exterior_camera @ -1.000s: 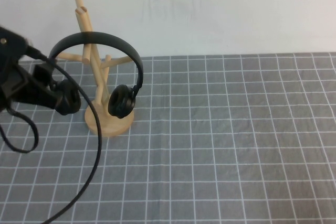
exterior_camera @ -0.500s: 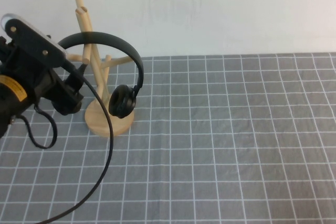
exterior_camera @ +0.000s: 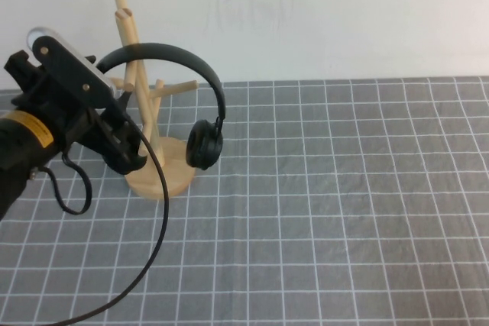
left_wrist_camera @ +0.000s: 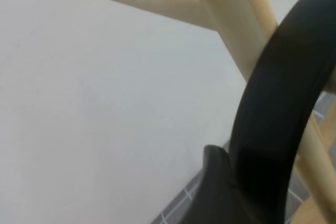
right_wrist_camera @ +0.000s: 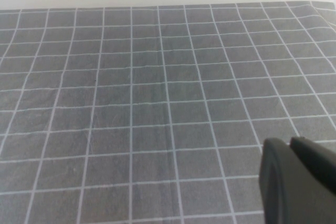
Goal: Take out the headphones from the headphone stand
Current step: Pick up the headphones from the headphone stand
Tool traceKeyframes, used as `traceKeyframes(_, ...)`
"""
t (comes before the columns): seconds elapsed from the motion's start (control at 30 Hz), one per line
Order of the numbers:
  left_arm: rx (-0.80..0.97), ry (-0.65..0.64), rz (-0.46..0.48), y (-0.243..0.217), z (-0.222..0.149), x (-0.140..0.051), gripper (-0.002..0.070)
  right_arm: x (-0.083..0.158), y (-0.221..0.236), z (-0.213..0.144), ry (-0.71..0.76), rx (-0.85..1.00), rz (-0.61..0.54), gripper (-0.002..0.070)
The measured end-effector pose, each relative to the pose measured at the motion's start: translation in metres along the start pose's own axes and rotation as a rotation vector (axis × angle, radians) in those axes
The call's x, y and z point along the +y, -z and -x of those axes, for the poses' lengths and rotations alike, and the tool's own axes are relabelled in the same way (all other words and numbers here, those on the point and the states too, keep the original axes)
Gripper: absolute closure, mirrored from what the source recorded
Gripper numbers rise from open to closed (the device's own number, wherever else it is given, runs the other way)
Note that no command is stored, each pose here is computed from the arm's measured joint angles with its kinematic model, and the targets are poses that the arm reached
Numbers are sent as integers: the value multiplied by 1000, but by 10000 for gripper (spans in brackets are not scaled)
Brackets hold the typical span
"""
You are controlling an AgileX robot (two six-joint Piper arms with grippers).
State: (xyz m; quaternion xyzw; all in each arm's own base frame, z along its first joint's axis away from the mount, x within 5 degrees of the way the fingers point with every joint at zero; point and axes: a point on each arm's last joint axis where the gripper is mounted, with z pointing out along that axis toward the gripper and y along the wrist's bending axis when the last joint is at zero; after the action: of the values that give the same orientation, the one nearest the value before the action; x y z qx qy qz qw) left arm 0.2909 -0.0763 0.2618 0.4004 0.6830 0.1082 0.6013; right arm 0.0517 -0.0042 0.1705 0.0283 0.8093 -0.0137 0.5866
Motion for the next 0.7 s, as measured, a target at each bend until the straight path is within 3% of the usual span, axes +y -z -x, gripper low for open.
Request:
traceKeyframes(0.33, -39, -63, 29, 0, 4, 2, 274, 0, 0, 0, 0, 0, 0, 685)
traceKeyframes(0.7, -11, 7, 164, 1, 1, 15, 275, 0, 0, 0, 0, 0, 0, 685)
